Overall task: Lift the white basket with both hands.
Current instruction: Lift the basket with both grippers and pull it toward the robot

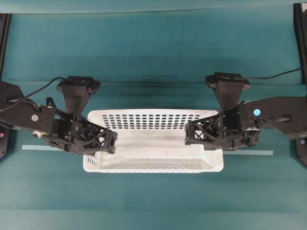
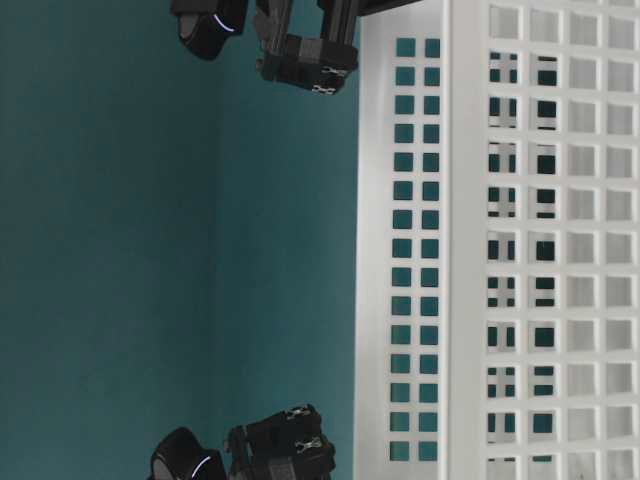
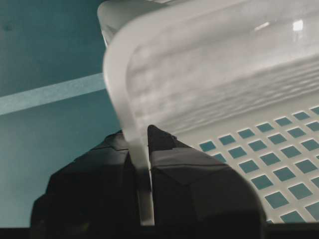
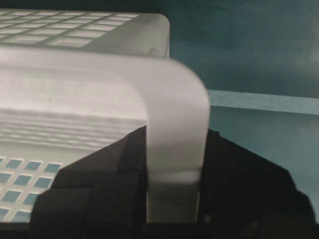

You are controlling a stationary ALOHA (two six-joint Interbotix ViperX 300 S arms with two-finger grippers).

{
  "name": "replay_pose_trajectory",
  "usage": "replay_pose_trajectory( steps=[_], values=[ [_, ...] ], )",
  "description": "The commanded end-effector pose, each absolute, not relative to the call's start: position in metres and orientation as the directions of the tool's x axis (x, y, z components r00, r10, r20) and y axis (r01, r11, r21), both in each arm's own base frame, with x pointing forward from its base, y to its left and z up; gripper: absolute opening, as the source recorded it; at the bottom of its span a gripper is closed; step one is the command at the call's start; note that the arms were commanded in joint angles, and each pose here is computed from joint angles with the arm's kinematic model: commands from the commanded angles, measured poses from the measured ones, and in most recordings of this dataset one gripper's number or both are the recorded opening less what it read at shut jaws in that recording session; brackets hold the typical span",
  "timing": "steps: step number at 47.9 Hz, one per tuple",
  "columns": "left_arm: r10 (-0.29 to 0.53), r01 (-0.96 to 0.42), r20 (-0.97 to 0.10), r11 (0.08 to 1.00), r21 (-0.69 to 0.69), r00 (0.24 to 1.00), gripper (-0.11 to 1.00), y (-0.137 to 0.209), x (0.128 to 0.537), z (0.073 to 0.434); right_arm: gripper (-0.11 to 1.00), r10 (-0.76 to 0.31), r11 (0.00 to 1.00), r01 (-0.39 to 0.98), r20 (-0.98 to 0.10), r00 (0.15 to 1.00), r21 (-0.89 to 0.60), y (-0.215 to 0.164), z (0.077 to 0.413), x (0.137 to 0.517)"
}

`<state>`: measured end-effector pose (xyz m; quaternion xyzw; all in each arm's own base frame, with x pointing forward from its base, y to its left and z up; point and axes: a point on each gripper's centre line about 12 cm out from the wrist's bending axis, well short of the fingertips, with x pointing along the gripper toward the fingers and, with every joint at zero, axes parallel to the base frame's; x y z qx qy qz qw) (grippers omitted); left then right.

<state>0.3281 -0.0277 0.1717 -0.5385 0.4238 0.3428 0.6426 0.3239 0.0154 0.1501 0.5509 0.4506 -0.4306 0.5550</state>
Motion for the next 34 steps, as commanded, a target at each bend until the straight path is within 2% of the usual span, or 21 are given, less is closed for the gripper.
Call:
replay_pose_trajectory(
  steps=[1,34],
  values=[
    [-0.014,-0.862,-0.882,0.206,-0.464,0.471,-0.03,-0.027,0.339,0.191,0.17,-0.001,0.047,0.969,-0.97,0.243,0.243,0.012,0.147,0.332],
    [-0.009,-0.869,-0.889,0.208,-0.449,0.458,-0.03,-0.025,0.341,0.178,0.17,-0.009,0.051,0.967,-0.968,0.249,0.249,0.009,0.147,0.332]
  ],
)
